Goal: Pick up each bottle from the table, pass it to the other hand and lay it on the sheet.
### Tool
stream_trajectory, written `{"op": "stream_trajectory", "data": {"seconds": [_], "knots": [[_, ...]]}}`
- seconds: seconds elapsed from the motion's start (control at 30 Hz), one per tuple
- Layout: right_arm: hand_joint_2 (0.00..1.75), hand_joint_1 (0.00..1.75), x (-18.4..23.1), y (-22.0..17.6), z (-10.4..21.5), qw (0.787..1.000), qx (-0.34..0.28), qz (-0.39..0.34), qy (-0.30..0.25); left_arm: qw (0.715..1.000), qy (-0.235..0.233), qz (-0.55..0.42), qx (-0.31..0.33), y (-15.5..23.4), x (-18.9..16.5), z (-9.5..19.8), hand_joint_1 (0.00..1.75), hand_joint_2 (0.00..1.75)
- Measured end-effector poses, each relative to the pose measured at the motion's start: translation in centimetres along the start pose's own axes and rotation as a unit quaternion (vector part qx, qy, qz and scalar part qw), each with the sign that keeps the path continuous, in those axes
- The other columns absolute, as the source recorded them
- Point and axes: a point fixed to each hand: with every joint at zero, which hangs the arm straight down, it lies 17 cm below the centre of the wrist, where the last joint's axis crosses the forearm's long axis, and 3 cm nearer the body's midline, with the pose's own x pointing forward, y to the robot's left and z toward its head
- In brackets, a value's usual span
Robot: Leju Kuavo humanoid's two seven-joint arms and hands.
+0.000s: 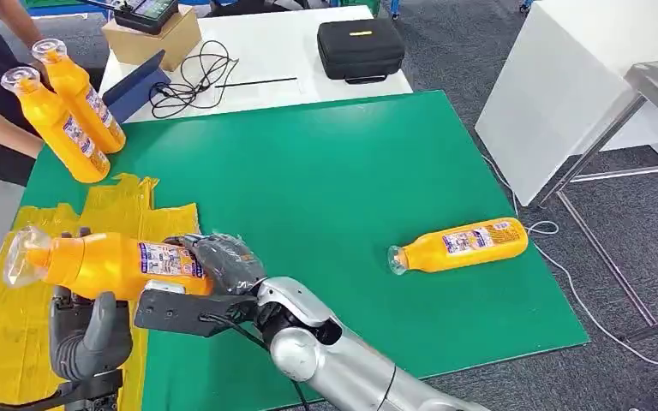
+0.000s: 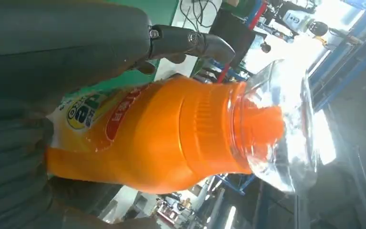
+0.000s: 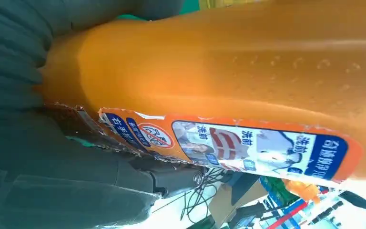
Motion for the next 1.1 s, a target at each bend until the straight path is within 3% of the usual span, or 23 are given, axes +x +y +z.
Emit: {"op": "stream_trajectory", "data": {"seconds": [0.6,1.1], "knots": [[1.75,1.75,0.1,0.0,0.2,0.996,-0.036,0.087,0.007,0.999,-0.001,-0.007,0.047,3.5,0.4,-0.4,0.0,1.75],[1.75,1.75,-0.5,1.0,0.7,0.998,-0.018,0.064,0.008,0.998,0.012,0.032,0.045,3.7,0.2,-0.3,0.0,1.75]]}}
